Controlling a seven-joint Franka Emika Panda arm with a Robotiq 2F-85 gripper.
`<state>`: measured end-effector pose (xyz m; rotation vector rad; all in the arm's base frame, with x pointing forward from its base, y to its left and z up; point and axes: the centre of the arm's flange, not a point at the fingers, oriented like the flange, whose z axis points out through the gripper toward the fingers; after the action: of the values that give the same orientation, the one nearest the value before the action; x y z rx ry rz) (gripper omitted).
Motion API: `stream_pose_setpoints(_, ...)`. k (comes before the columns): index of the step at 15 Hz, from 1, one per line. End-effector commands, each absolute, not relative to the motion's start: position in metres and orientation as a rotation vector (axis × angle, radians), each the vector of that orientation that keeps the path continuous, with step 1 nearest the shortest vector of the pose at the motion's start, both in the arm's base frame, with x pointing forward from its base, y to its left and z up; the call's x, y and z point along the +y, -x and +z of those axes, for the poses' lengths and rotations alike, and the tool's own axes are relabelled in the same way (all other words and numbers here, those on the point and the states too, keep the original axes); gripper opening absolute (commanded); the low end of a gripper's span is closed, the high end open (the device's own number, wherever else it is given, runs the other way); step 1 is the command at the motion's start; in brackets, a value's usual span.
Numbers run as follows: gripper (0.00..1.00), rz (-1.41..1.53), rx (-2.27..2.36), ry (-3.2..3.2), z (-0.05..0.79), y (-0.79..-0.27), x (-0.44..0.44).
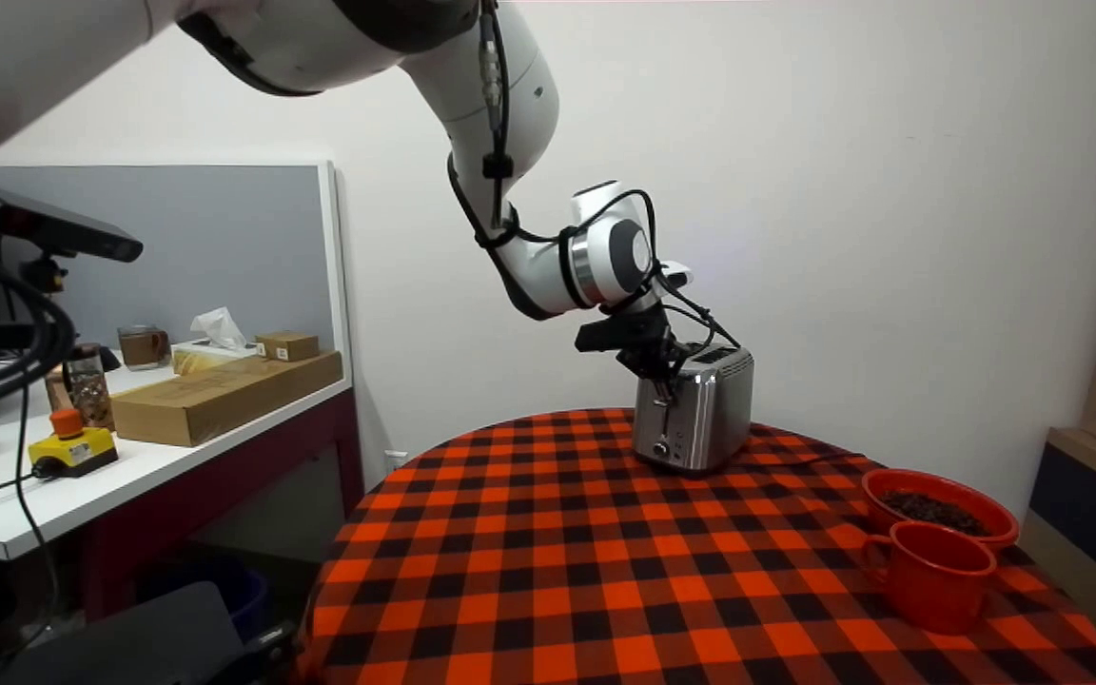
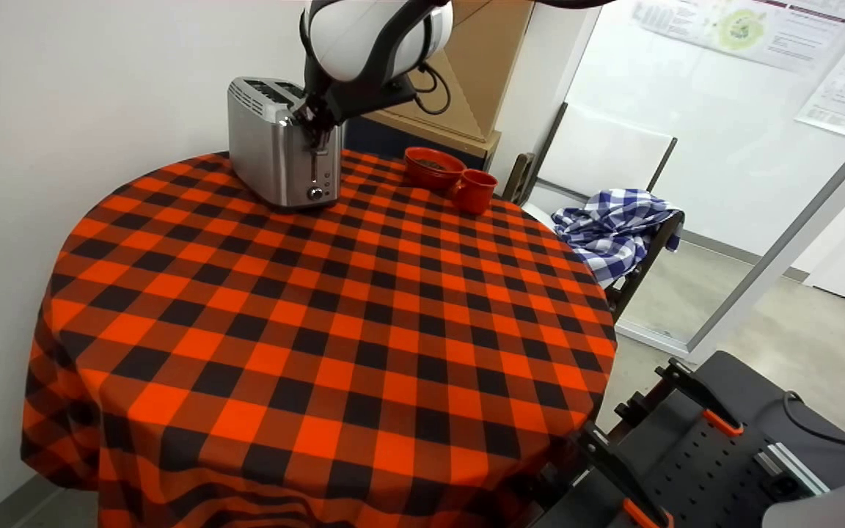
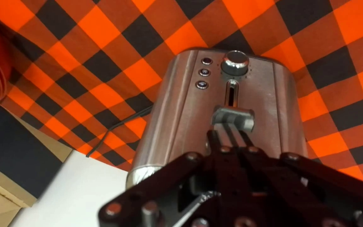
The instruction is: Push down the switch of the toaster
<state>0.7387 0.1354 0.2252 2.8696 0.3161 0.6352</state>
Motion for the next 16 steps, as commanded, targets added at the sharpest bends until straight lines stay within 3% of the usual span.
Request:
stream_pose_setpoints(1,0.00,0.556,0.380,-2.854,0.208,-0.758,0.146)
stream_pose_setpoints(11,0.00,0.324,0.431,-2.784,0.143,-0.769,0.153)
stream_pose_setpoints(16,0.00,0.245,0.419,-2.802,0.154,-0.775,0.152)
